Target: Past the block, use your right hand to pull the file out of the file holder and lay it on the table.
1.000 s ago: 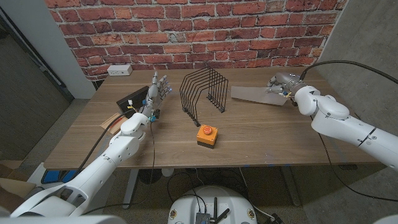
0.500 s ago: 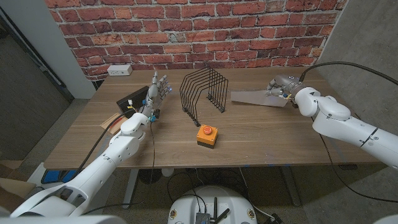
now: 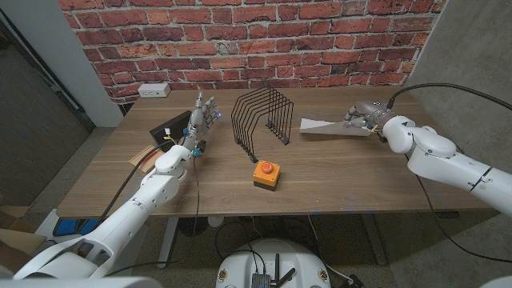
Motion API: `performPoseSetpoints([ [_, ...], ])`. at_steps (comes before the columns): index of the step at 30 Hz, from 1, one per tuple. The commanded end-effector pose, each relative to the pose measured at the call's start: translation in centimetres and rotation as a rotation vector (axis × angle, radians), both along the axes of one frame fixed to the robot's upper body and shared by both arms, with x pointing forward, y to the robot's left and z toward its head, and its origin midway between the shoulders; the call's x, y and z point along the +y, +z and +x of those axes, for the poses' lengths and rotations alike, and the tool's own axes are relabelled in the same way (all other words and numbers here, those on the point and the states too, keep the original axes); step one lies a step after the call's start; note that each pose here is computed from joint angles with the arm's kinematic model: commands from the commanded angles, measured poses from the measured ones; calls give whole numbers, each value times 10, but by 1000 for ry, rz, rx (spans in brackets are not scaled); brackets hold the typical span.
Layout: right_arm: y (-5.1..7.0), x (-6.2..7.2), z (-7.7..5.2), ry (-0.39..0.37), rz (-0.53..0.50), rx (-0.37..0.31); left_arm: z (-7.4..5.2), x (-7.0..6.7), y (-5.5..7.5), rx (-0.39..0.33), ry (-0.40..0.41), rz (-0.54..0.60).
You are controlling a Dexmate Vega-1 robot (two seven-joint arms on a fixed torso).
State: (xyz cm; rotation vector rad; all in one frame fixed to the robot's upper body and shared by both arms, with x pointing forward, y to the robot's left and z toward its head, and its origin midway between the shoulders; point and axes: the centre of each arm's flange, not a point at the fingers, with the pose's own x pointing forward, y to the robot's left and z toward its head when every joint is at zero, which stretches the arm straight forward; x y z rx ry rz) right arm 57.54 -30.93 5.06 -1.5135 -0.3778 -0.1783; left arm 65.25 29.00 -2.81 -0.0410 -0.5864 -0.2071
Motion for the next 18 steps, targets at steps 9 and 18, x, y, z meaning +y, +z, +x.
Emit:
performPoseSetpoints([
  [9, -22, -30, 7, -23, -23, 32, 0, 0, -1, 1, 0, 0],
  [18, -28, -29, 5, -7, -38, 51, 0, 0, 0, 1, 0, 0],
])
